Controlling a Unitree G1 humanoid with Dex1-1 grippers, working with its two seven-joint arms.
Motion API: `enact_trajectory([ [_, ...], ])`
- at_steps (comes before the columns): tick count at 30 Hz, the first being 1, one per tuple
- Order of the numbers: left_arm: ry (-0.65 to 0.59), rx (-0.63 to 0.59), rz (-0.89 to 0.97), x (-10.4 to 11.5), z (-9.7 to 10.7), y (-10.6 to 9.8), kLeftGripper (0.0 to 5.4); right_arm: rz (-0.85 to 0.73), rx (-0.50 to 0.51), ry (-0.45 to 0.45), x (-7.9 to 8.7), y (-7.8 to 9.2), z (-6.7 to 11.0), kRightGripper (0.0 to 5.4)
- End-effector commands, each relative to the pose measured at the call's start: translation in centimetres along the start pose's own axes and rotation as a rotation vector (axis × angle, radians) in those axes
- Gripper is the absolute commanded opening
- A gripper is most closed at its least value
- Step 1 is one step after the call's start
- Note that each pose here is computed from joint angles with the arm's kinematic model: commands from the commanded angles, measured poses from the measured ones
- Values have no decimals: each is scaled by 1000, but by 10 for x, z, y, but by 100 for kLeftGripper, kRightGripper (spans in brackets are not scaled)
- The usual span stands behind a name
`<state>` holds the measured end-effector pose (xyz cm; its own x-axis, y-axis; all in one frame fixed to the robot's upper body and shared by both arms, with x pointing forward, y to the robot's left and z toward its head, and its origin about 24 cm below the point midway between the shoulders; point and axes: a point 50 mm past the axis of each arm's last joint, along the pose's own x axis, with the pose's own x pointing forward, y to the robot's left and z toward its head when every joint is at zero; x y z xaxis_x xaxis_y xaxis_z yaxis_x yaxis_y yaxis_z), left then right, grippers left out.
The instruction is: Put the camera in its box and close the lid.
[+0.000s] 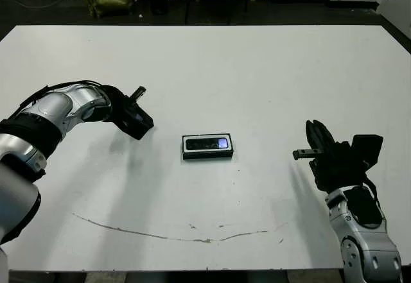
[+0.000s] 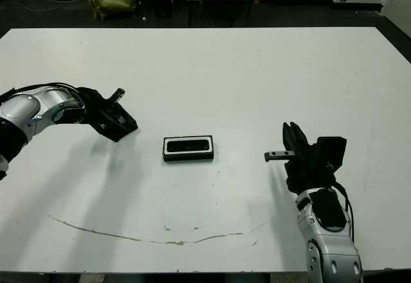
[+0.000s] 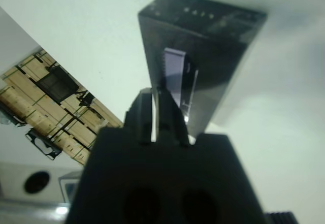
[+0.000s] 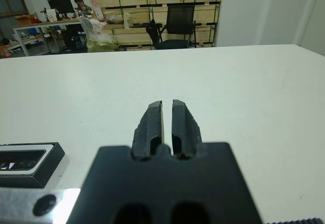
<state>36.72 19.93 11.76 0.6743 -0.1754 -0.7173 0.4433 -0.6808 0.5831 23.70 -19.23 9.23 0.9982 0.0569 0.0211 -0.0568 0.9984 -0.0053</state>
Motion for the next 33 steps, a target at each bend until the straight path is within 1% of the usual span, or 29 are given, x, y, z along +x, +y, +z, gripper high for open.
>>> enact_trajectory([
  [1,-41,-11,-48,0,7,-16,0,-7,-4,29,-2,-5,-6,2],
  [11,-123,1,-83,-14,22,-23,0,-4,29,23,-4,-5,-9,2],
  [19,-228,-11,-164,-28,45,-39,0,1,45,12,-4,-5,-10,2],
  [23,-320,13,-156,-35,57,-46,0,3,43,18,-5,-6,-10,2],
  [27,-368,-20,-141,-45,65,-43,0,4,38,17,-5,-6,-10,2],
  [31,-416,12,-97,-55,76,-37,0,-2,42,19,-4,-6,-12,2],
  [33,-445,4,-75,-61,80,-34,0,3,44,19,-4,-6,-12,2],
])
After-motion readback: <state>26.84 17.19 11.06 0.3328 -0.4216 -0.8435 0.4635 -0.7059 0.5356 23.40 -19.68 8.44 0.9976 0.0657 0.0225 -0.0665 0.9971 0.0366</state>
